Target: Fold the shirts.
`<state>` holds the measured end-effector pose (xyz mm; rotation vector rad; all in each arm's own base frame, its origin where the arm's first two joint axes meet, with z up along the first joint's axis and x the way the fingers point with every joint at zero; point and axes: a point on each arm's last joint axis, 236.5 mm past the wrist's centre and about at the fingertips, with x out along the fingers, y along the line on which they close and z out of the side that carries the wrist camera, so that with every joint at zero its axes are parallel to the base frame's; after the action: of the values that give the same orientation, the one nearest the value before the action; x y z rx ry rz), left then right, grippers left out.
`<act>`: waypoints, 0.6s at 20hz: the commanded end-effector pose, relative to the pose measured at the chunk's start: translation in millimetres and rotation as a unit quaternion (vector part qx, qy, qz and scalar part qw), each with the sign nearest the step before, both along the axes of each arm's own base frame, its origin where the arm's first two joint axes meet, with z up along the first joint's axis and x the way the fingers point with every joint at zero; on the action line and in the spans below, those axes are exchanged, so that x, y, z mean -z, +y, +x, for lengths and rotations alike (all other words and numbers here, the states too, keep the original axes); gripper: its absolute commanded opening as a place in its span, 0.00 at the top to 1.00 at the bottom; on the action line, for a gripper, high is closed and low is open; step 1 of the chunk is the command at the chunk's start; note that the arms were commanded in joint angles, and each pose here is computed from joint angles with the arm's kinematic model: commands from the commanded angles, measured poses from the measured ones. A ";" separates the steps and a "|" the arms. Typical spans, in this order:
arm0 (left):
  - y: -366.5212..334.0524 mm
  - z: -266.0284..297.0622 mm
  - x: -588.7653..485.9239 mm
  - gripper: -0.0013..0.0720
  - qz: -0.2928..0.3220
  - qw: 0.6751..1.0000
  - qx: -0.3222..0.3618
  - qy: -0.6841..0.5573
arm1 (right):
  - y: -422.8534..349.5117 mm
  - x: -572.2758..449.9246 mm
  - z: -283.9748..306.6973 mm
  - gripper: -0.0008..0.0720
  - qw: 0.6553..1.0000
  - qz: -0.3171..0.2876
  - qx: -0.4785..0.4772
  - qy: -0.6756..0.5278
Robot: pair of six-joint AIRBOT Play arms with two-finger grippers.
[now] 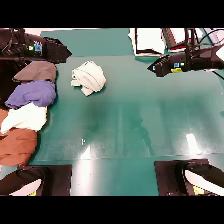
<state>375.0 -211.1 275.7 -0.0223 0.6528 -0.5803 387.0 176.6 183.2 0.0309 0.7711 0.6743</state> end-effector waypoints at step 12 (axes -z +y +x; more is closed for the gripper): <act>1.8 30.6 -15.8 0.59 0.005 0.997 -0.013 -0.073 | 0.0 1.0 1.7 0.97 1.000 0.001 0.002 0.000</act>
<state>390.2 -212.6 286.7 -0.0078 0.5707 -0.5742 388.6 176.5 182.1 0.0327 0.7705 0.6716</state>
